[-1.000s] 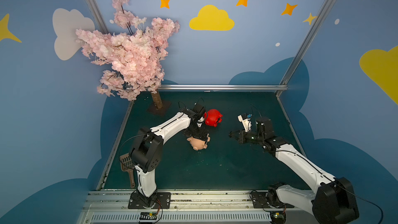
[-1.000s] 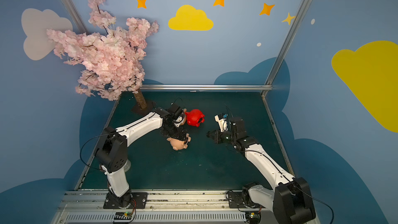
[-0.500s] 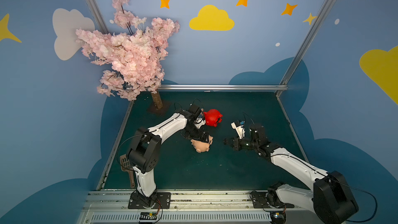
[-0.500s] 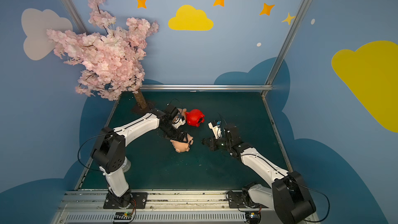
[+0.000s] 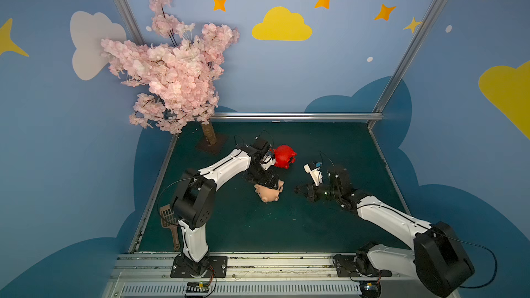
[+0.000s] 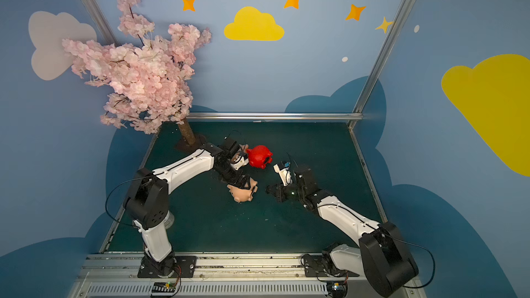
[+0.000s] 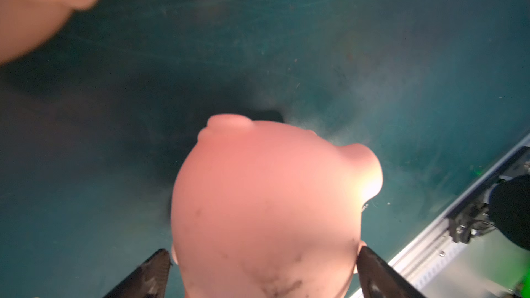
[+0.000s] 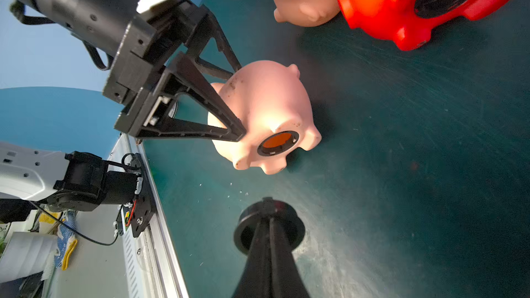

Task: Close piggy banks
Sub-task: Adjust the piggy bank at the center of the board.

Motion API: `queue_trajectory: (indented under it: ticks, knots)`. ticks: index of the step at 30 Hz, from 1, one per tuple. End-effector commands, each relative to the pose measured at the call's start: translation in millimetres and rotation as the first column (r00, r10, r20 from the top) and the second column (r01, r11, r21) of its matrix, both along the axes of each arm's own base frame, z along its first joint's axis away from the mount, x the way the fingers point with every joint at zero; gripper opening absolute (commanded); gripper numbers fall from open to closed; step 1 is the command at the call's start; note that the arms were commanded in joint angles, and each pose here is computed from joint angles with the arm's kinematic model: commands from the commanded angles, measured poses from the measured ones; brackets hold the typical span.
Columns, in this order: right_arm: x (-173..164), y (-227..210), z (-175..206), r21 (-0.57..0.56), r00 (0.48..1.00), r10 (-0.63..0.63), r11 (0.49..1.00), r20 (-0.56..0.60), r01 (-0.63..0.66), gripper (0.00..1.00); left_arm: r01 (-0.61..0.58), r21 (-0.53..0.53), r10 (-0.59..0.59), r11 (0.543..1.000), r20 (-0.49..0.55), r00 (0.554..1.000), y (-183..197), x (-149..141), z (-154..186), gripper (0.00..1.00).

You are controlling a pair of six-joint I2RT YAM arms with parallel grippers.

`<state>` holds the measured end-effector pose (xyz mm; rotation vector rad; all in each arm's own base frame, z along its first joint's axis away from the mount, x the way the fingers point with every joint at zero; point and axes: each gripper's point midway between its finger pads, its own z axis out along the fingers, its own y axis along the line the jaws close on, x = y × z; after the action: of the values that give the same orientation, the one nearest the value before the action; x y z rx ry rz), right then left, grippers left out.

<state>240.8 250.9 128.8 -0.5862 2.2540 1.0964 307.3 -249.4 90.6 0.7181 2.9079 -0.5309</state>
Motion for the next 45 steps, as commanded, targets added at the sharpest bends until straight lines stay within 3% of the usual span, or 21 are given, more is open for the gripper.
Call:
queue_trajectory:
  ticks: [1,15,30,45]
  knots:
    - [1.4,2.7,0.2,-0.004,1.000,0.005,1.000,0.012,-0.005,0.00,0.017,0.069,-0.019,0.997,0.026,0.999,4.5,1.1,-0.5,1.00]
    - [-1.5,1.2,1.0,-0.015,0.999,0.003,1.000,0.035,-0.002,0.00,0.011,0.064,-0.010,0.998,-0.017,1.000,2.0,-0.2,-15.4,0.99]
    - [-8.1,7.1,-6.5,-0.005,0.999,0.022,1.000,0.033,-0.022,0.00,0.047,-0.129,-0.061,0.990,-0.107,0.992,-15.3,-18.9,-10.7,0.97]
    - [-21.5,30.9,-24.4,-0.003,0.998,0.061,0.998,0.025,-0.061,0.00,0.023,-0.169,-0.043,0.985,-0.117,0.992,-14.7,-20.1,-11.2,1.00]
